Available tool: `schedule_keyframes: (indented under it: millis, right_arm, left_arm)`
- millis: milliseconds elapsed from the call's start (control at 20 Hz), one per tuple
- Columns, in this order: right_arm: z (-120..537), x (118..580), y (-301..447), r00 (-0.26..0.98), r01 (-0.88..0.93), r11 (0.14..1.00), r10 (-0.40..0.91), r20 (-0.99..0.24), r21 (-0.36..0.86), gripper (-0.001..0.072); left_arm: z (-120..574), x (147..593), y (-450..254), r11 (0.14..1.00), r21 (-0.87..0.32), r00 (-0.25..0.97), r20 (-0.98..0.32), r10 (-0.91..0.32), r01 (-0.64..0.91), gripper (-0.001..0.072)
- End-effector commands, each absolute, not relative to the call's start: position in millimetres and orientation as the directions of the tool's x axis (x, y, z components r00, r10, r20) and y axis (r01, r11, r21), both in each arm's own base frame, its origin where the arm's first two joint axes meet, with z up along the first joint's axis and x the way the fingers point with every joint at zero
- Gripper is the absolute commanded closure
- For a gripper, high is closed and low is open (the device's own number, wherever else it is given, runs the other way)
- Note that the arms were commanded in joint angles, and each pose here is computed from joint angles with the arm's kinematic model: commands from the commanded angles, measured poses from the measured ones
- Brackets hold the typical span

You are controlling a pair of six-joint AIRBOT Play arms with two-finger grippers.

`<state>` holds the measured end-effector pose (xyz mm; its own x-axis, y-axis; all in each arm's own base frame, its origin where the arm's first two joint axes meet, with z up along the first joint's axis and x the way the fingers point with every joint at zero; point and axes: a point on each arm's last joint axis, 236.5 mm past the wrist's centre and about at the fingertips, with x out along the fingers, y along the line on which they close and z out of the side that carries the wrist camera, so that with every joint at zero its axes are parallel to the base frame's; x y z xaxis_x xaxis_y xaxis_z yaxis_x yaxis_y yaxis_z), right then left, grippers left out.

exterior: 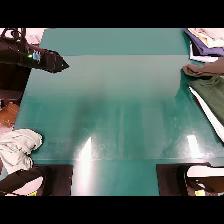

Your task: Fold the shirts.

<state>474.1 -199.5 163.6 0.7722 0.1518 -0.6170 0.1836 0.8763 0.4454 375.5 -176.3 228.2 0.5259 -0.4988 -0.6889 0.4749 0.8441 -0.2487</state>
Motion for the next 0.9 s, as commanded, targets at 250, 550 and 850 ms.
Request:
schedule_keyframes:
  millis: [250, 550, 850]
  right_arm:
    - [221, 438, -210, 0.823, 0.172, 0.916, 0.068, -0.563, 0.363, 0.069]
    - [232, 384, -235, 0.797, 0.274, 0.88, 0.018, -0.603, 0.388, 0.0689]
    - [176, 319, -266, 0.602, 0.514, 0.789, -0.053, -0.796, 0.337, 0.0687]
  left_arm:
    - [228, 375, -178, 0.842, -0.252, 0.523, -0.689, -0.502, 0.477, 0.0678]
    - [228, 375, -178, 0.841, -0.249, 0.522, -0.689, -0.502, 0.48, 0.0678]
    - [227, 373, -178, 0.838, -0.239, 0.517, -0.694, -0.501, 0.491, 0.0678]
